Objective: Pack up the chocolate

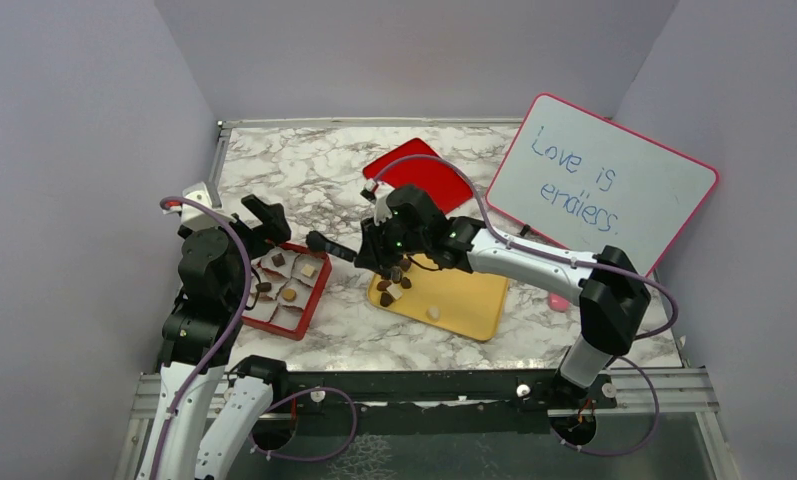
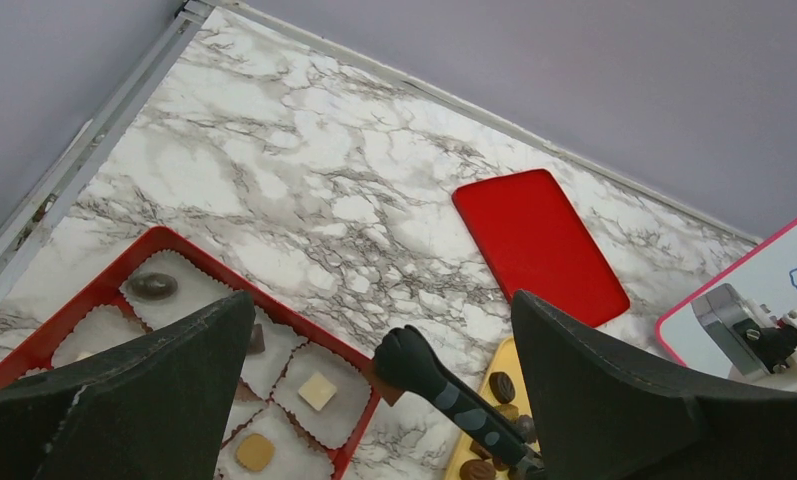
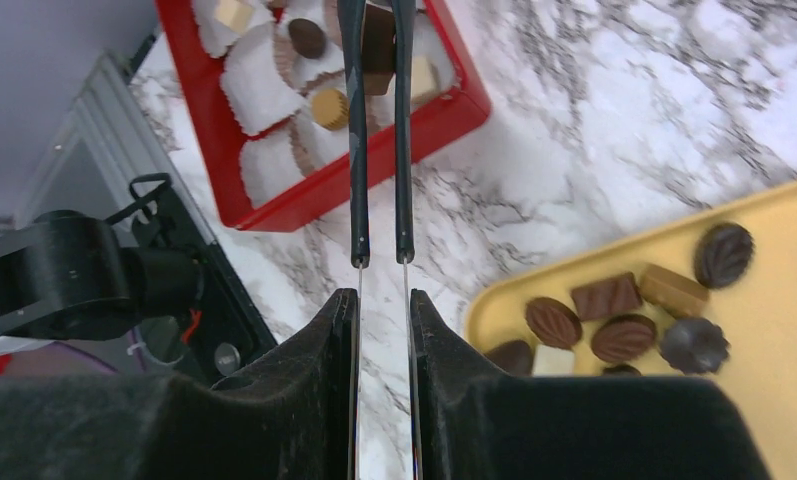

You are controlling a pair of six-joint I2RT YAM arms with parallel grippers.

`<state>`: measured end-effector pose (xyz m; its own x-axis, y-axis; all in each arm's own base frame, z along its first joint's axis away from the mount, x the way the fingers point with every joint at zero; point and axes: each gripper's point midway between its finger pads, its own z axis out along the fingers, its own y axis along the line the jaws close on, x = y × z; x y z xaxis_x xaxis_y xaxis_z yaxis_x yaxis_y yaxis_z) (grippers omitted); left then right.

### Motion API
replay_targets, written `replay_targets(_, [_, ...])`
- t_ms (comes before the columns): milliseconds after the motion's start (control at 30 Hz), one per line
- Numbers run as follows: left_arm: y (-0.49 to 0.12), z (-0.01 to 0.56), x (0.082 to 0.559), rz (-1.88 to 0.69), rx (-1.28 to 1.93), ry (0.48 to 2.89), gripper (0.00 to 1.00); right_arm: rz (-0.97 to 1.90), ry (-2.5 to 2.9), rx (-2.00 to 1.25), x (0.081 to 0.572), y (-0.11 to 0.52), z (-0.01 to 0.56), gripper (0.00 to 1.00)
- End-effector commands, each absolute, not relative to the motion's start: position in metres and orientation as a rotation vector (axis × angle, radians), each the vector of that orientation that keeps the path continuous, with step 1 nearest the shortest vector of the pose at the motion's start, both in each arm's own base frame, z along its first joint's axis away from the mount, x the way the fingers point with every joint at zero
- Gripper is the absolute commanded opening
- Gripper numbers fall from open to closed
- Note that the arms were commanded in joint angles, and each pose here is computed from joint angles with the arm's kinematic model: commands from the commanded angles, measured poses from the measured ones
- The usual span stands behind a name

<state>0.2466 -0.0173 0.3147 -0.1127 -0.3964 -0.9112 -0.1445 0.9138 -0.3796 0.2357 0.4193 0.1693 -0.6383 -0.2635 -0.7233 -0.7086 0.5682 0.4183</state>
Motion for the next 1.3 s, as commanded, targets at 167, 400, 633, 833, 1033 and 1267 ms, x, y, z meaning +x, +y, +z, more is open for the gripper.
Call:
replay_targets(167, [-0.018, 0.338, 0.243, -0.264, -0.442, 1.618, 0.99, 1.175, 2.051, -0.900, 0.209, 0.474, 0.199, 0.24])
replay_targets(400, [-0.020, 0.347, 0.239, -0.288, -0.436, 1.596, 0.99, 1.214, 2.060, -0.959, 0.197, 0.501, 0.185, 0.24])
replay_targets(633, [-0.019, 0.349, 0.239, -0.275, -0.434, 1.592, 0.99, 1.222, 2.082, -1.067, 0.169, 0.533, 0.157, 0.25])
replay_targets(833, [-0.019, 0.345, 0.239, -0.271, -0.432, 1.598, 0.99, 1.188, 2.095, -1.155, 0.153, 0.554, 0.141, 0.25])
replay_targets(1033, [-0.019, 0.354, 0.235, -0.270, -0.417, 1.585, 0.99, 1.179, 2.105, -1.161, 0.152, 0.560, 0.129, 0.26])
replay_targets(1267, [-0.019, 0.357, 0.235, -0.267, -0.415, 1.581, 0.99, 1.172, 2.130, -1.184, 0.145, 0.563, 0.115, 0.26])
